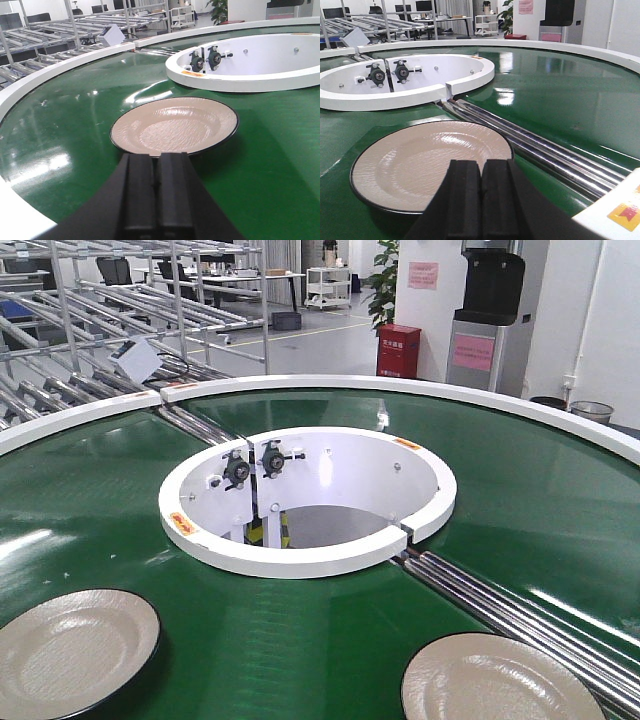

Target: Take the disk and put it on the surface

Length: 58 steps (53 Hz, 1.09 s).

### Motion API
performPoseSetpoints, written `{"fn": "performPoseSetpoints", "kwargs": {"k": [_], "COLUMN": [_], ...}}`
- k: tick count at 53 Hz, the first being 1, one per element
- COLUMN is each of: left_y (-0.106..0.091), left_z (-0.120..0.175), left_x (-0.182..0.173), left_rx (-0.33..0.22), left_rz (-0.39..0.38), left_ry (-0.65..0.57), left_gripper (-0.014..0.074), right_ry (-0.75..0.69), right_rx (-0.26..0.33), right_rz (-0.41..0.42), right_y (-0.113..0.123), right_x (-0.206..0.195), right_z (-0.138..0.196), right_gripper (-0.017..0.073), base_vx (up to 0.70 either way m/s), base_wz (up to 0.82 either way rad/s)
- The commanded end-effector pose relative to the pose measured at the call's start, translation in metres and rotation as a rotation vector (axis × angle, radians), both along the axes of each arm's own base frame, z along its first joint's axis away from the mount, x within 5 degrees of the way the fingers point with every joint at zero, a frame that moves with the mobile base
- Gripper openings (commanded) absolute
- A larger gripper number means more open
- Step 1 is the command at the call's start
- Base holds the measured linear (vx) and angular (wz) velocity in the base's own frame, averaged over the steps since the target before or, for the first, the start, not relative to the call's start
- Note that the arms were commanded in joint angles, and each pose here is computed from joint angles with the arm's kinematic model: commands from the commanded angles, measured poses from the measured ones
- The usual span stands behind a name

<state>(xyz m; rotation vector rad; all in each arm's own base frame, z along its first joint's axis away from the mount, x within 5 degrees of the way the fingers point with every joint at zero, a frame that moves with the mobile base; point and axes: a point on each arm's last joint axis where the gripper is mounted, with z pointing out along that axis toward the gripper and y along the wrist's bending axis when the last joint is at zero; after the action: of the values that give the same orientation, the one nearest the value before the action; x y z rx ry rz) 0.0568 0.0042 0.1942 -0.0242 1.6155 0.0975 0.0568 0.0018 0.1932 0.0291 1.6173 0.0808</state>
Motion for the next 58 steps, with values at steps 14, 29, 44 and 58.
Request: {"fn": "performPoseSetpoints", "kwargs": {"k": [14, 29, 44, 58], "left_y": [0.000, 0.000, 0.001, 0.000], "left_z": [0.005, 0.005, 0.014, 0.089], "left_x": [0.000, 0.000, -0.001, -0.023], "left_rx": [-0.004, -0.004, 0.004, -0.060], "left_rz": [0.000, 0.000, 0.006, -0.005], "left_ry": [-0.081, -0.081, -0.184, -0.627], "left_gripper": [-0.0001, -0.0001, -0.0001, -0.0001], "right_ry": [-0.080, -0.080, -0.117, -0.434], "right_rx": [-0.008, -0.008, -0.008, 0.080], "right_rz": [0.000, 0.000, 0.001, 0.006], "right_y": [0.000, 0.000, 0.000, -0.001], "right_x": [0.000, 0.000, 0.000, -0.013], "right_z": [0.002, 0.002, 0.006, 0.065], "right_gripper": [-0.0006, -0.0006, -0.0006, -0.0006], "base_vx": [0.00, 0.00, 0.00, 0.00], "base_wz": [0.00, 0.00, 0.00, 0.00]}}
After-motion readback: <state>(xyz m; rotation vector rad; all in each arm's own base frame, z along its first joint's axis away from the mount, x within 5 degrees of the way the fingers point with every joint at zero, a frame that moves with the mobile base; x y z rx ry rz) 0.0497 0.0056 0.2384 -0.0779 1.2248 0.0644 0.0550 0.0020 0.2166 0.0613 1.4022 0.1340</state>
